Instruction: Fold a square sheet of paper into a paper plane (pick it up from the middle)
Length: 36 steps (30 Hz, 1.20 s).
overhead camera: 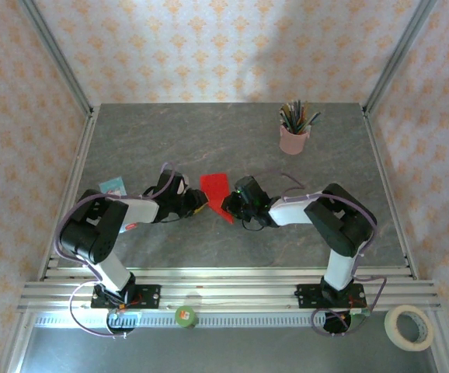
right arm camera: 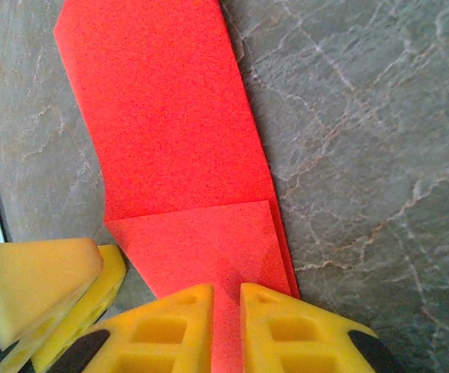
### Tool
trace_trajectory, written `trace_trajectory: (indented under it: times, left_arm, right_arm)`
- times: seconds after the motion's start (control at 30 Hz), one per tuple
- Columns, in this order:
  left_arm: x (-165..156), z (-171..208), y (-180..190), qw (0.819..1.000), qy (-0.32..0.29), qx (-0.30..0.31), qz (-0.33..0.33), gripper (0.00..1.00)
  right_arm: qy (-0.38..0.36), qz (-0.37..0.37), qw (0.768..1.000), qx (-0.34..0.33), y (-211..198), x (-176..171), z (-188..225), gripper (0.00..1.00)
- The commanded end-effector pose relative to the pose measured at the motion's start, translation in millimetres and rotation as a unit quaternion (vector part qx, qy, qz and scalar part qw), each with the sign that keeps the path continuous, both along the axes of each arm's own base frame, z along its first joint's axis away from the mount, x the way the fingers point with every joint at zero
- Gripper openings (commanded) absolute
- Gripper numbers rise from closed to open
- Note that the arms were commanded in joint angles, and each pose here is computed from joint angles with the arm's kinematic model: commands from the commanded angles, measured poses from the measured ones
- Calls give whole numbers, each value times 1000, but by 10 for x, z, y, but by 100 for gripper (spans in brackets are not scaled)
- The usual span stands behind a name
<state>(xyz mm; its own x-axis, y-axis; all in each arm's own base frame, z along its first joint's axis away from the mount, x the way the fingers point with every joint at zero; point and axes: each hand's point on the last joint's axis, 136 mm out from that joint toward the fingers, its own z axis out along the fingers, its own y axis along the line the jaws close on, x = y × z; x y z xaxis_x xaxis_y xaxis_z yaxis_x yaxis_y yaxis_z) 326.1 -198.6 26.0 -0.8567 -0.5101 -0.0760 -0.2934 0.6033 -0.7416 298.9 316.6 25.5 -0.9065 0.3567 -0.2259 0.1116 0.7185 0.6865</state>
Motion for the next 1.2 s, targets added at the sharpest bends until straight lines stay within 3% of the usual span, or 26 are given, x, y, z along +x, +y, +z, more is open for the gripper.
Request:
trace_trajectory:
  times: [0.0,0.23,0.57,1.17]
  left_arm:
    - [88,11,-28,1000,-4,-11,9,29]
    - [172,183,-99,999,-27,-37,-3,24]
    - [246,304,-115,996,-45,-70,-20,27]
    - [328,179,-110,996,-34,-77,-35,32]
  right_arm:
    - [22,-8,1000,-21,-82,-45,-188,16]
    - [25,-9,999,-26,-103,-56,-227,15]
    - [27,-8,999,-32,-117,-71,-264,15]
    - [30,-7,999,-32,-123,-75,-288,15]
